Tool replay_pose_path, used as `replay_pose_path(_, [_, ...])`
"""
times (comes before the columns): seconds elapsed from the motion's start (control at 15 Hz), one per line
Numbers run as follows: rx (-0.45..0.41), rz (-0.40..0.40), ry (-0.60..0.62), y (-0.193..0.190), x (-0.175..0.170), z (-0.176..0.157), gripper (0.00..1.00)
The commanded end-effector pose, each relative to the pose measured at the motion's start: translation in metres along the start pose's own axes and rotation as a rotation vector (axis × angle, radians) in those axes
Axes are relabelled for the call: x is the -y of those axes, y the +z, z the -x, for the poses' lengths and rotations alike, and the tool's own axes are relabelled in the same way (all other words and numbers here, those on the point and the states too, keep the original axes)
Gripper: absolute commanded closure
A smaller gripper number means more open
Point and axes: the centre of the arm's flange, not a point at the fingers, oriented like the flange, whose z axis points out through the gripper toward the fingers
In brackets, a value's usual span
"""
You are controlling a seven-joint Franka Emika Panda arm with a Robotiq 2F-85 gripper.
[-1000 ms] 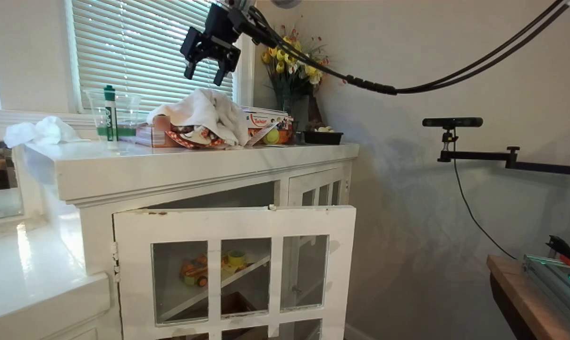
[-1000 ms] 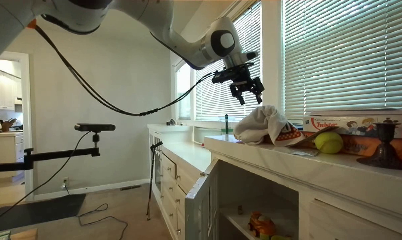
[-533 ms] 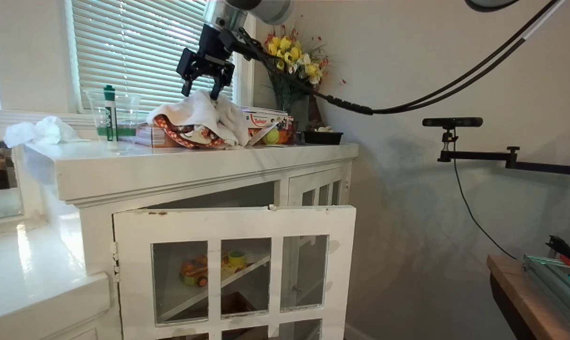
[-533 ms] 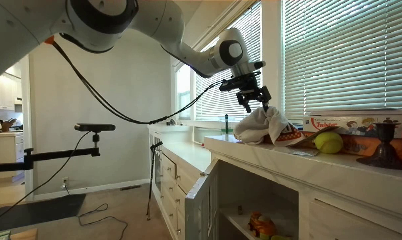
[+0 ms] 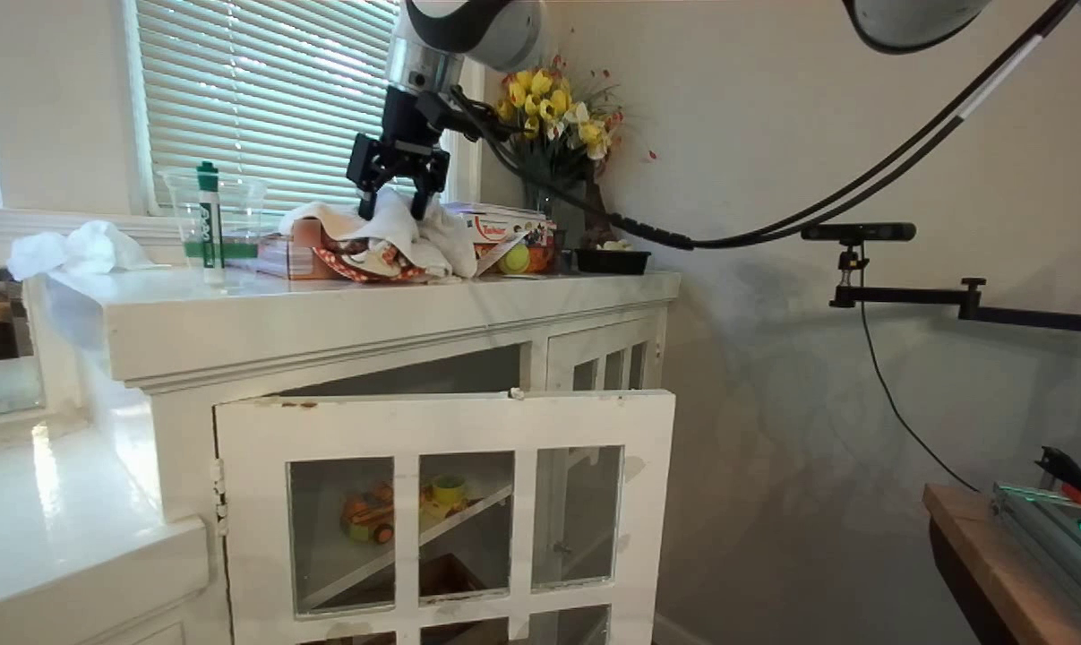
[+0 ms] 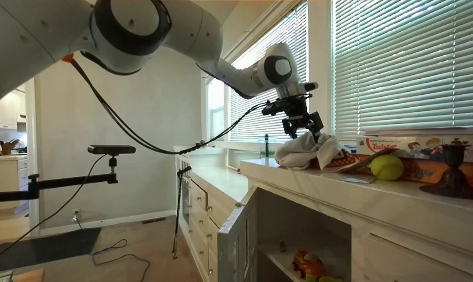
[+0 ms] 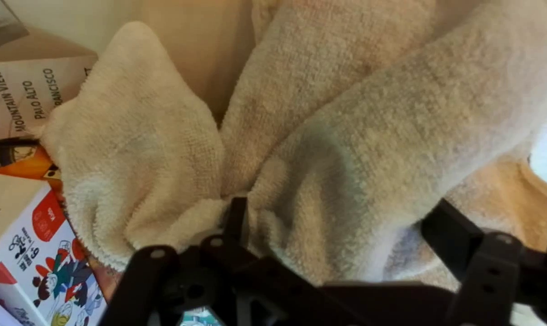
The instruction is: Use the towel to wipe the countertop.
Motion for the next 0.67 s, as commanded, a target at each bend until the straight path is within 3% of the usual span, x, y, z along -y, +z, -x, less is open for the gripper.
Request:
replay_pose_path(0.0, [0.019,-0.002,0.018,0.0072,0.0025,-0.0168,0.32])
replay_pose_path(0.6, [0.000,-0.001,0.027,0.0030,-0.0003,-0.0176,0.99])
